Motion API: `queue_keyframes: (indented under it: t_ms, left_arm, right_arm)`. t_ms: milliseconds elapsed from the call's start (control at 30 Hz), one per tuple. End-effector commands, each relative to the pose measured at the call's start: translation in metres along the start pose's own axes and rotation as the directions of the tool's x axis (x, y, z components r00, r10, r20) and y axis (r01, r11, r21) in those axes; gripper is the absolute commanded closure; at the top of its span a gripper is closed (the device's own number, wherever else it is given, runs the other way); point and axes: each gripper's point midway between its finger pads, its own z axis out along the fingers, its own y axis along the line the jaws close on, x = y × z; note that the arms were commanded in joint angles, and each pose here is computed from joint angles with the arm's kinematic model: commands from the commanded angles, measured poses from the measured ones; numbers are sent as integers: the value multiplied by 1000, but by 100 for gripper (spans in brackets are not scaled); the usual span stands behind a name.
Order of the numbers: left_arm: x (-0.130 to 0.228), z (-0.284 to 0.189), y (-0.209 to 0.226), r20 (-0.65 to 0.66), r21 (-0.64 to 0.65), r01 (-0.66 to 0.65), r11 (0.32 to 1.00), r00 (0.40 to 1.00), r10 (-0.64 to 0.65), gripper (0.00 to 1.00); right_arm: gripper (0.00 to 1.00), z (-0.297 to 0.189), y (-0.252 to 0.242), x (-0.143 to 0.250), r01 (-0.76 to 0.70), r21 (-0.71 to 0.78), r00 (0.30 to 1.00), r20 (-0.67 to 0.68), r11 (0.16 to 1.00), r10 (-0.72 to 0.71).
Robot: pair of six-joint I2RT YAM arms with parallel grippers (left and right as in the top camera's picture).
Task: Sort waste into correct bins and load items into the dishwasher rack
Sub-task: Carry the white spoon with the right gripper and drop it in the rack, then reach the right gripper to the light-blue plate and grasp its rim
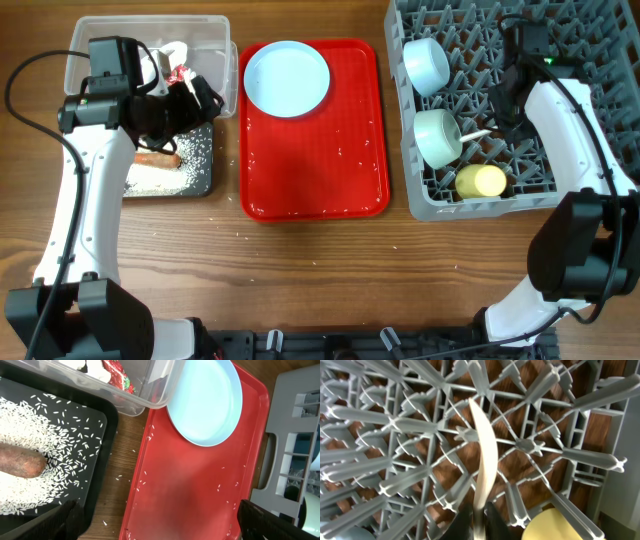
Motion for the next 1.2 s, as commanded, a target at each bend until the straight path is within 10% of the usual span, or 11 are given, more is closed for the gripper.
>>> queue_keyframes:
  t_ms: [0, 67, 200, 300, 467, 867, 1167]
  left_arm:
    - [-4, 0, 1, 9, -4, -8, 1000, 1000, 9, 0]
    - [-4, -1, 0, 9, -4, -9, 1000, 1000, 9, 0]
    - [-4, 0, 1, 9, -4, -8, 1000, 1000, 9, 0]
    - [-4, 0, 1, 9, -4, -8, 1000, 1000, 9, 0]
    - [-4, 0, 1, 9, -4, -8, 1000, 1000, 9, 0]
    - [-4, -1, 0, 9, -4, -9, 1000, 1000, 9, 0]
    - [-4, 0, 1, 9, -4, -8, 1000, 1000, 9, 0]
  right_arm:
    - [83, 6, -3, -5, -17, 27, 999, 40, 999, 15]
    - [52, 5, -8, -4, 22, 50, 999, 33, 999, -24]
    - [35, -24, 18, 2, 430, -112, 901, -5, 896, -433]
    - [35, -96, 67, 35, 714, -490, 631, 141, 500, -763]
    - [39, -164, 113, 90, 749, -602, 551, 333, 278, -765]
    - [44, -60, 210, 300, 646, -733, 568, 274, 214, -776]
    - [57, 7, 195, 323, 706, -641, 550, 227, 302, -804]
